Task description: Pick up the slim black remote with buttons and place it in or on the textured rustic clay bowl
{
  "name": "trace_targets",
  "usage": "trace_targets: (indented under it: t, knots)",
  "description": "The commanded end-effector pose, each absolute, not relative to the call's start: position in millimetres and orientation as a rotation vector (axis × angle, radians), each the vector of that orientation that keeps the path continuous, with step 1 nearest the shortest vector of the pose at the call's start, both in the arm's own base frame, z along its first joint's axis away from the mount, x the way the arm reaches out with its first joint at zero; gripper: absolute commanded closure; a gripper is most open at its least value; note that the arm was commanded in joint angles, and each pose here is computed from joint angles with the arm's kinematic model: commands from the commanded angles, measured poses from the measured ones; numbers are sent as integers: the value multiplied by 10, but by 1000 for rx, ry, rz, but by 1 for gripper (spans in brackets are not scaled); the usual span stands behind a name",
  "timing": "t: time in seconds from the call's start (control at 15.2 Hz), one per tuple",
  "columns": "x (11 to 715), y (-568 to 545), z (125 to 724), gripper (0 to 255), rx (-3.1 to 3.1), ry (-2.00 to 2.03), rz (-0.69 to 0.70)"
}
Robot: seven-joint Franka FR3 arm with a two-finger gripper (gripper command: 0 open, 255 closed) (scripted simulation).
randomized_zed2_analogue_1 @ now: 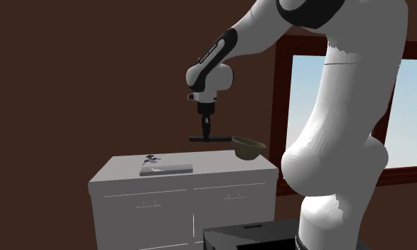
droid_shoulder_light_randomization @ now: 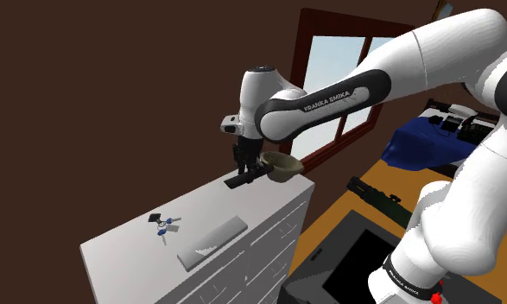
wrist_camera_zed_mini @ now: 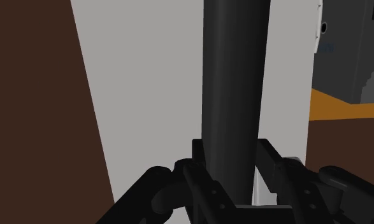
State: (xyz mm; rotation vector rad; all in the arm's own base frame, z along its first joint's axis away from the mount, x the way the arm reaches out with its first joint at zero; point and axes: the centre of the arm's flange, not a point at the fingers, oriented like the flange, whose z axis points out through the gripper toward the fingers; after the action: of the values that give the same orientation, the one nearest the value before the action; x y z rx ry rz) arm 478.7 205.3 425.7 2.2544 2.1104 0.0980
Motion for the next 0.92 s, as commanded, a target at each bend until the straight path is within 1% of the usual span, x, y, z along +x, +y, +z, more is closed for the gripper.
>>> trace_targets:
  t: [0.0, 0.66, 0.86]
  knots:
    - [4794, 2062, 4361, 255, 2255, 2110, 98]
    - [4794, 2062, 4878, 255, 2255, 2110, 98]
    - [4831, 1669, 4855, 255, 2255, 2110, 98]
